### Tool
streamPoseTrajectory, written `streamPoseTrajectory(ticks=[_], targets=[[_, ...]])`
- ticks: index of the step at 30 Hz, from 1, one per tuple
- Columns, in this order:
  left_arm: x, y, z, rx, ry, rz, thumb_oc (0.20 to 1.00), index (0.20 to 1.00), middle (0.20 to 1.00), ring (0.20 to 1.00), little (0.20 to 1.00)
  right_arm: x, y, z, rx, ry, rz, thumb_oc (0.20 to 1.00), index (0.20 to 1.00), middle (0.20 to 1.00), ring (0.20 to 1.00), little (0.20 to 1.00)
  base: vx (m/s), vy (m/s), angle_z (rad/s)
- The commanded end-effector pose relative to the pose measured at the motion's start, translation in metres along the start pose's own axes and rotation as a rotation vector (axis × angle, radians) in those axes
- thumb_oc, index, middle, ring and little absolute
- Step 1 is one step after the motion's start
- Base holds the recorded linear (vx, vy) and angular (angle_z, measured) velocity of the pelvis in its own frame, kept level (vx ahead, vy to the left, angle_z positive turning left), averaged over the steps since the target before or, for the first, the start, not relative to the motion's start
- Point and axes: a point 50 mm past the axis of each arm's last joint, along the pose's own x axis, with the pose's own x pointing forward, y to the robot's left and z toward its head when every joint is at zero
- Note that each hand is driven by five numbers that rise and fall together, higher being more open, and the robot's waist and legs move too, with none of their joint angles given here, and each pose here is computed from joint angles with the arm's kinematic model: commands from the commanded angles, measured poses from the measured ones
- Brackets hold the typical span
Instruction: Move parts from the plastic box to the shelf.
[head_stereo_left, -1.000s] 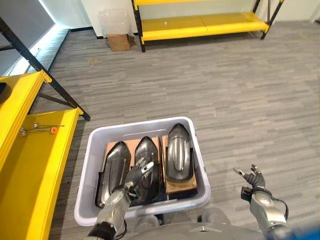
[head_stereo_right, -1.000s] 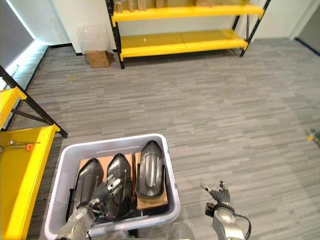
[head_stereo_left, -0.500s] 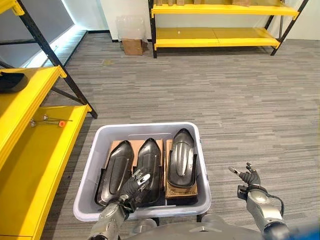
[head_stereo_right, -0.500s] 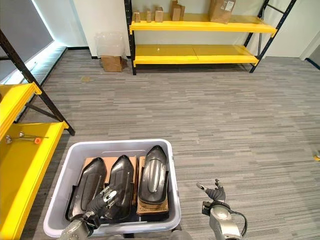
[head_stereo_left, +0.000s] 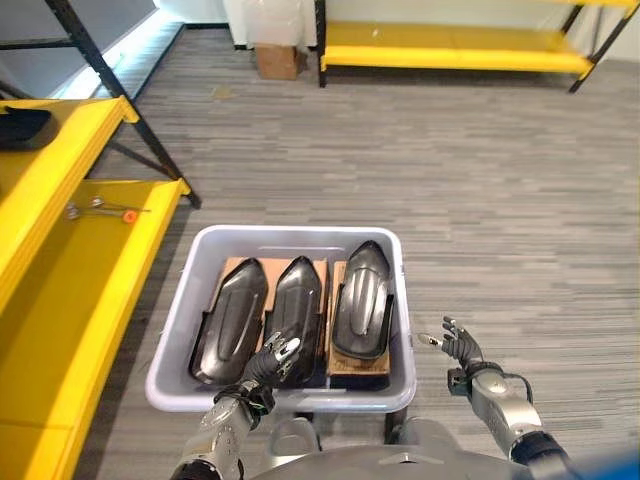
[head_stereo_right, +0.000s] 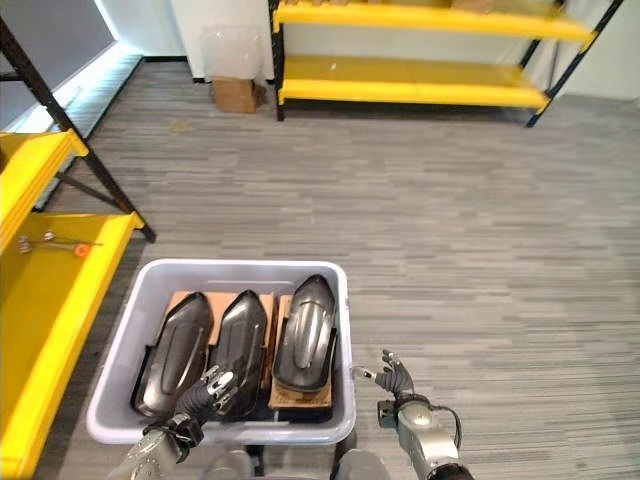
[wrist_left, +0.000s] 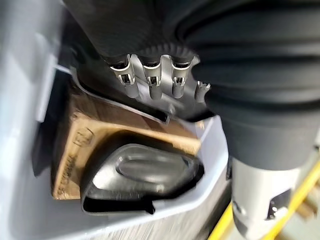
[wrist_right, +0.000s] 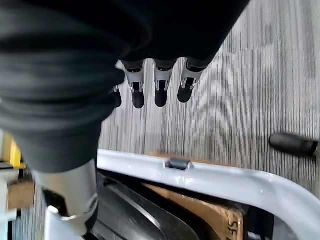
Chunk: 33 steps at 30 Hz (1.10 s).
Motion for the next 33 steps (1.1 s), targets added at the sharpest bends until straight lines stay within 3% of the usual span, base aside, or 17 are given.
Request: streamPoseTrajectory(ticks=[1,10,17,23,29,33], targets=[[0.009,-0.017,0.023,0.002,-0.1,-0.133,1.0,1.0,1.0,1.0,1.0,0.004,-0.008,0.028,0.06,-0.108,-0.026,1.0,1.0,1.0,1.0,1.0,-0.16,-0.009,0.12],[0.006,-0.027,0.005,0.003,-0.049,-0.182,1.0,1.0,1.0,1.0,1.0,0.003,-0.02,0.022,0.051,-0.067,-0.085,1.0,1.0,1.0,1.0,1.0,-0.1,0.328,0.05],[0.009,-0.023,0.02,0.113,-0.062,-0.173,1.0,1.0,1.0,1.0,1.0,0.002,-0.033,0.019,0.038,-0.066,-0.154,1.0,1.0,1.0,1.0,1.0,-0.13,0.486,-0.26],[0.001,-0.012,0.035,0.181,-0.074,-0.118,1.0,1.0,1.0,1.0,1.0,-0.003,-0.027,0.016,0.177,-0.098,-0.148,1.0,1.0,1.0,1.0,1.0,-0.17,0.097,-0.1],[0.001,-0.009,0.036,0.156,-0.09,-0.081,1.0,1.0,1.0,1.0,1.0,-0.002,-0.026,0.026,0.131,-0.144,-0.132,1.0,1.0,1.0,1.0,1.0,-0.05,-0.019,0.34],[-0.003,-0.014,0.03,0.012,-0.16,-0.111,1.0,1.0,1.0,1.0,1.0,-0.002,-0.024,0.041,0.014,-0.178,-0.135,1.0,1.0,1.0,1.0,1.0,0.05,-0.006,-0.19]])
